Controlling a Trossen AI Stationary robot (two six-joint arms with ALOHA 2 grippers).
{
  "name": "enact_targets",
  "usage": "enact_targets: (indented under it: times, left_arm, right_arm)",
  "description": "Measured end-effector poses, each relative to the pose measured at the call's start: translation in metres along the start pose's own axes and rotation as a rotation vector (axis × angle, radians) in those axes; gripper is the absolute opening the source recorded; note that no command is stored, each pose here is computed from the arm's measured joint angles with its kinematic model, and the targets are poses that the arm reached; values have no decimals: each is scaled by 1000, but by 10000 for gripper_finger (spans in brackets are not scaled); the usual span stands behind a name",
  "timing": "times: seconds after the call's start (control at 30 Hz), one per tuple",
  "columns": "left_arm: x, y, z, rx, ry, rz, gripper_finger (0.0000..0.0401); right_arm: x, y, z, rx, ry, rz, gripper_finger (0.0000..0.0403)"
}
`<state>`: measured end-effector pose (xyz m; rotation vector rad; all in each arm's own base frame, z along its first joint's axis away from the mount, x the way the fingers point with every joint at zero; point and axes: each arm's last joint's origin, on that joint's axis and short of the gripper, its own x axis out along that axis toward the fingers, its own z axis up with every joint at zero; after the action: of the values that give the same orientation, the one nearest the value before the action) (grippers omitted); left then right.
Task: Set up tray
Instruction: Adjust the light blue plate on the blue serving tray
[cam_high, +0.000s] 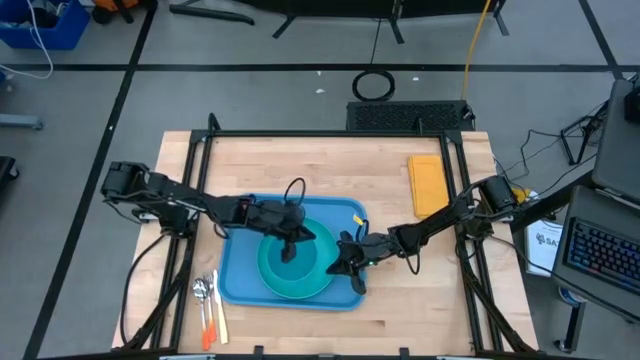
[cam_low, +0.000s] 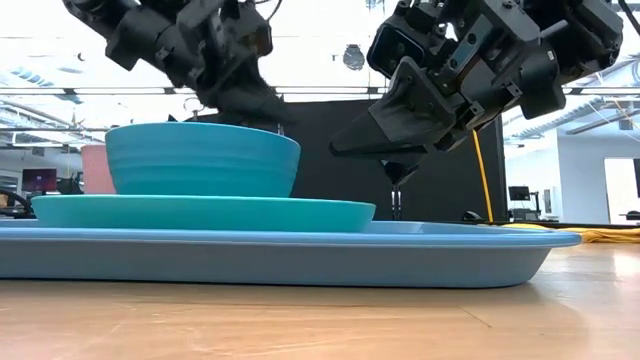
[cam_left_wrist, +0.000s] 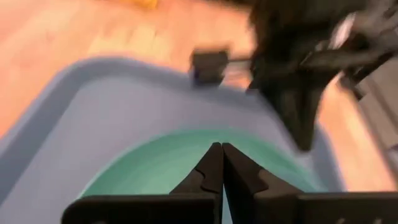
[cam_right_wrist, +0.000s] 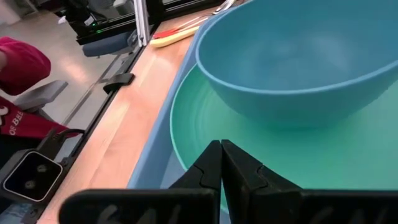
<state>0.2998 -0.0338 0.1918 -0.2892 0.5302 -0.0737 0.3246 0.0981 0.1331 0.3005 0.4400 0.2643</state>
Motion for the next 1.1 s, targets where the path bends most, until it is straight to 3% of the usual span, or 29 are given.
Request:
enact_targets:
  times: [0.1, 0.27, 0.5, 0.77, 1.1]
  left_arm:
    - [-2, -1, 0, 2, 10, -12, 7]
    - [-15, -12, 7, 22, -26, -57, 24]
    - [-54, -46, 13, 63, -44, -148, 4]
    - [-90, -73, -15, -26, 96, 10, 4]
    - [-106, -84, -52, -179, 276, 195, 4]
  right_arm:
    - [0, 0, 0, 3, 3, -1, 0]
    - [-4, 1, 2, 110, 31, -13, 0]
    - [-20, 4, 4, 216, 135, -104, 0]
    - [-31, 8, 1, 274, 201, -198, 0]
    - [-29, -1, -5, 376, 228, -252, 0]
